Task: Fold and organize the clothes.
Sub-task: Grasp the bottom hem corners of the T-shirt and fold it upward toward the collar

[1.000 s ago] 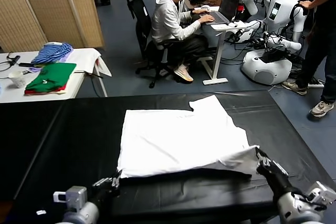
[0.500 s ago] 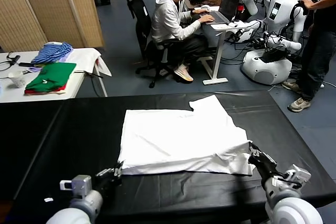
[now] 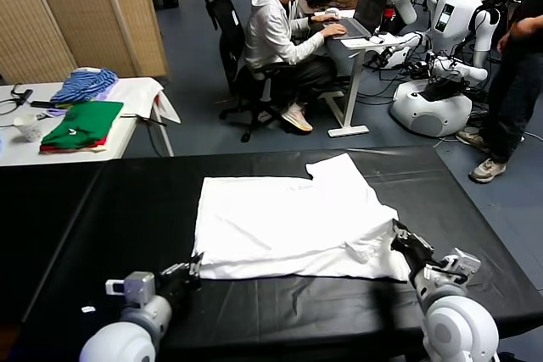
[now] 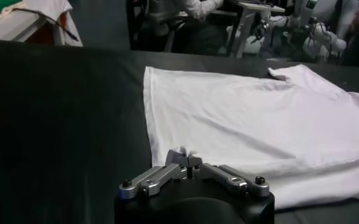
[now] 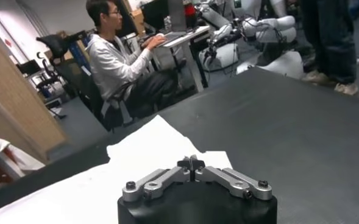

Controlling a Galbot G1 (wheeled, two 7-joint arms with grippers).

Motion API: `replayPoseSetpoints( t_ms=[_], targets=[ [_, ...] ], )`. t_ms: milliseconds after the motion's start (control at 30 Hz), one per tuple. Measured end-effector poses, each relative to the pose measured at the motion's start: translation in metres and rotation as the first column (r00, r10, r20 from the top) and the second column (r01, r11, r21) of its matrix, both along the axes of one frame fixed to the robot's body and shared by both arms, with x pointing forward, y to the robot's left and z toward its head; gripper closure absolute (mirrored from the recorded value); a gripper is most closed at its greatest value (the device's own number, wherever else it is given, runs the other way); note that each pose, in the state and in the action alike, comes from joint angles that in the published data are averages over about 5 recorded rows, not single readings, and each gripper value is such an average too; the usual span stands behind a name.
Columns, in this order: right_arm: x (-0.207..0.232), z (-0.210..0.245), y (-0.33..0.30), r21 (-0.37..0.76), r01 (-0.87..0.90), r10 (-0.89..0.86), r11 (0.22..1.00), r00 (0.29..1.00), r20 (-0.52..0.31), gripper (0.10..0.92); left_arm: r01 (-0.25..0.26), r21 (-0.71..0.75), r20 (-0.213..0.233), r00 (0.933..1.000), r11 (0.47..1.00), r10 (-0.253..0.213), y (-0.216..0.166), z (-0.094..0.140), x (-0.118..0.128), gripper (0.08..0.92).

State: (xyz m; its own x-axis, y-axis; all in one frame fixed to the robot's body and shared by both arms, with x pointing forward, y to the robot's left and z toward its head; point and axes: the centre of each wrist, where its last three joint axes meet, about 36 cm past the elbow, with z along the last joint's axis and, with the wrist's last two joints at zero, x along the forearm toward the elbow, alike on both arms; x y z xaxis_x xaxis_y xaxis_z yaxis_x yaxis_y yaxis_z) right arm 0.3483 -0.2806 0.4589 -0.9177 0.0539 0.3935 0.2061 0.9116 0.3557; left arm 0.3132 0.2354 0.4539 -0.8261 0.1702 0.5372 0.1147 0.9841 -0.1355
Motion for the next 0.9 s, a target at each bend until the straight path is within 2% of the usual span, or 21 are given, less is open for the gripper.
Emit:
replayPoseSetpoints(
  t_ms=[300,900],
  targets=[
    [0.006,-0.003,-0.002,0.003,0.01,-0.01,1.0,1.0,-0.002,0.882,-0.013,0.012,0.018,0.9997,1.0,0.013,0.004,0.001,0.014,0.853],
    [0.014,-0.008,-0.001,0.0,0.021,-0.021,1.0,1.0,-0.007,0.882,-0.013,0.019,0.019,0.9997,1.0,0.013,0.006,-0.003,0.028,0.853]
  ],
)
